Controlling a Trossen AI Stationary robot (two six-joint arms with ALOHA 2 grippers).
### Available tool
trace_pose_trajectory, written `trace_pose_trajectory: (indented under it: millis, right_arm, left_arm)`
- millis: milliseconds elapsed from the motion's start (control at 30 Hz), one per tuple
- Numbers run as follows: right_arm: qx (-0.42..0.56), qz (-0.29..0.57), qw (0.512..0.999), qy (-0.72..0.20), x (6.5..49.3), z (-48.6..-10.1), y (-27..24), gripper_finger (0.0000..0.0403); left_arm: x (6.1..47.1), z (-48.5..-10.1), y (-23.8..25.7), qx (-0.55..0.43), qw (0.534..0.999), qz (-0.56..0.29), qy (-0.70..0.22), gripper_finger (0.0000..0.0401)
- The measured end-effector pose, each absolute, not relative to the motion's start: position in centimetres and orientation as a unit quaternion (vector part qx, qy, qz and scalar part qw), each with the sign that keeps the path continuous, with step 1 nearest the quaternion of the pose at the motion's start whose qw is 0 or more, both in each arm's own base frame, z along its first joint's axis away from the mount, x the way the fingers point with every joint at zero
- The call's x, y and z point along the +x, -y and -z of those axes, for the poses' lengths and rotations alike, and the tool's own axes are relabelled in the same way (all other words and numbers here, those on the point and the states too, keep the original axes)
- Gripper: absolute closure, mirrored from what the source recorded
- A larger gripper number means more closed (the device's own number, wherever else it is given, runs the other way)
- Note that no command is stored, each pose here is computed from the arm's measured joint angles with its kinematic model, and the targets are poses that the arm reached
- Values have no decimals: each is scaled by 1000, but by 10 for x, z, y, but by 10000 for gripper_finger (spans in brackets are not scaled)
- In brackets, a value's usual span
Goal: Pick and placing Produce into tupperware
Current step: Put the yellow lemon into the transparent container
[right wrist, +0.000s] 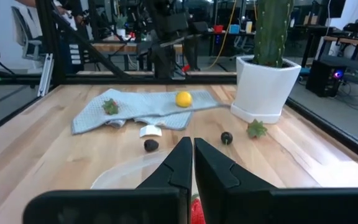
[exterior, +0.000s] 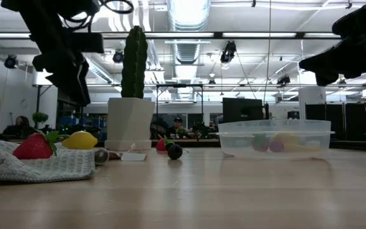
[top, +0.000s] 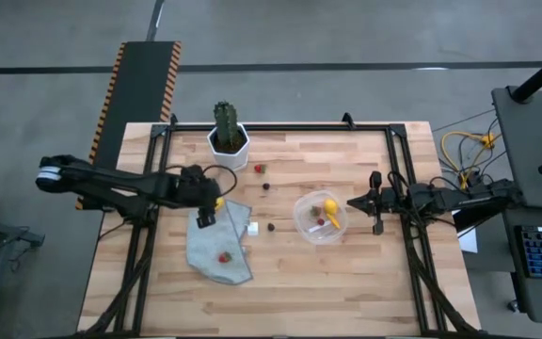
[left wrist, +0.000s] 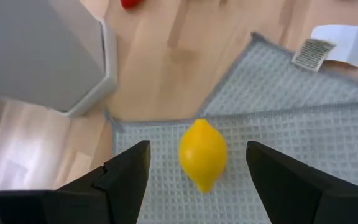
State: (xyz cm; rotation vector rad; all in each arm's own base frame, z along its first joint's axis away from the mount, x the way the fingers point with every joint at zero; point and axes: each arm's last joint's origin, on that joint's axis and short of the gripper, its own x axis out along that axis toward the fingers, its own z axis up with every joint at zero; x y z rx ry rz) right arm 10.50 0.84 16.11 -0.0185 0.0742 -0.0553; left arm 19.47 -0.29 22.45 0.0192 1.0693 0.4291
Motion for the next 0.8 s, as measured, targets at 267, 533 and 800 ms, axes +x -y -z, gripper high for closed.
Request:
trace_pose_trajectory:
  millis: [267,533,800]
  right_arm:
    - [-6,28,999,-39,105,-161,-8,394]
    - [-7,28,999,-45,105,-160,-8,394]
    - [0,28,998,-59,106,-157,-9,394]
  left_arm:
    - [205,-208,3,11,815,-202,-543,150]
    - [212,-189,-1,3,785,-198,-587,150]
    - [216,-174,-7,8,761,-195,-619,150]
